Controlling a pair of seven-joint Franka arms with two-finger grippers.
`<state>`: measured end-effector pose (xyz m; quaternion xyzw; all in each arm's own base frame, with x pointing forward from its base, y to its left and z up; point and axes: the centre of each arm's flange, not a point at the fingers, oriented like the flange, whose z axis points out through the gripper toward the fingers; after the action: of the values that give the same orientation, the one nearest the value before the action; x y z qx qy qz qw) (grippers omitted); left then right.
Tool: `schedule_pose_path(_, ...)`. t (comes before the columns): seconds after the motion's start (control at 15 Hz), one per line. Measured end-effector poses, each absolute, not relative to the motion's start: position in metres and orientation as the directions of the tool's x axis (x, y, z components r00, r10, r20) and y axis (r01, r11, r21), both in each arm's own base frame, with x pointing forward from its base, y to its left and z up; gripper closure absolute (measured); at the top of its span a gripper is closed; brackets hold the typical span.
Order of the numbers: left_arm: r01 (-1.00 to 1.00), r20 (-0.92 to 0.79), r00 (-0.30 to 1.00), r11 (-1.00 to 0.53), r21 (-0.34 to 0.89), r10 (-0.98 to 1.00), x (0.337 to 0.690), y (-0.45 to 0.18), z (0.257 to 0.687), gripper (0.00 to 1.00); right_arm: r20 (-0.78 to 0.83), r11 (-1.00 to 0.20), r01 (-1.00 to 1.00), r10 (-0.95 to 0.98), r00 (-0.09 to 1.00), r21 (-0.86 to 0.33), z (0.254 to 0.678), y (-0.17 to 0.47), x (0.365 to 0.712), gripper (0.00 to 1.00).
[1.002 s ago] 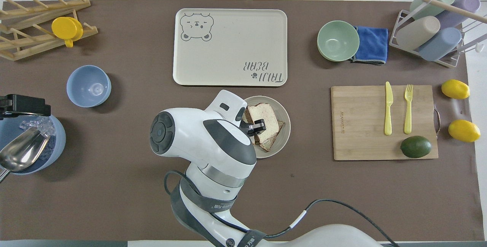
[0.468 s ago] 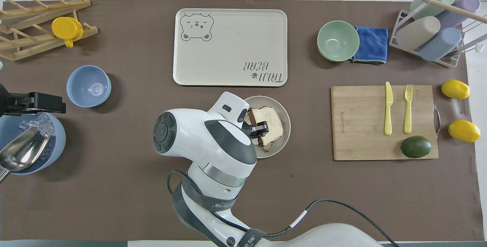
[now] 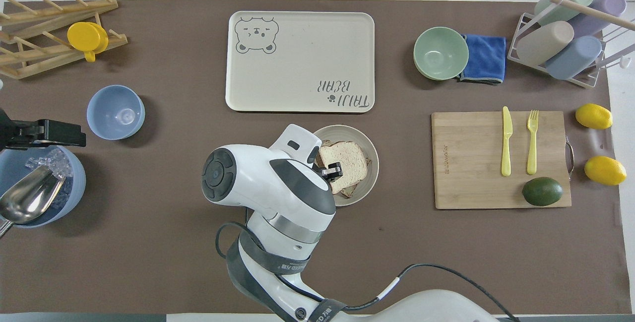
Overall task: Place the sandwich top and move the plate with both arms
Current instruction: 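Lower the bread onto the egg toast and open the right gripper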
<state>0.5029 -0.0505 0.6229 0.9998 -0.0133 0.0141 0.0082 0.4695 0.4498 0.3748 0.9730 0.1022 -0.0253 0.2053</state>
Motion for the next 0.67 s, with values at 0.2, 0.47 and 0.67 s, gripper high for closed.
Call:
schedule_pose_path(0.2,-0.026,0.03,0.999,-1.0,0.016,-0.026,0.503,-0.05,0.623,0.0,-0.063,-0.936,0.18,0.169,0.984,0.303,0.358,0.452,0.473,0.63)
schedule_pose_path(0.47,-0.022,0.036,0.999,-1.0,0.019,-0.021,0.504,-0.048,0.624,0.0,-0.064,-0.974,0.124,0.114,0.991,0.189,0.343,0.444,0.485,0.28)
schedule_pose_path(0.67,-0.021,0.038,0.999,-0.999,0.031,-0.019,0.504,-0.049,0.624,0.0,-0.057,-0.987,0.086,0.079,0.995,0.137,0.358,0.439,0.493,0.23)
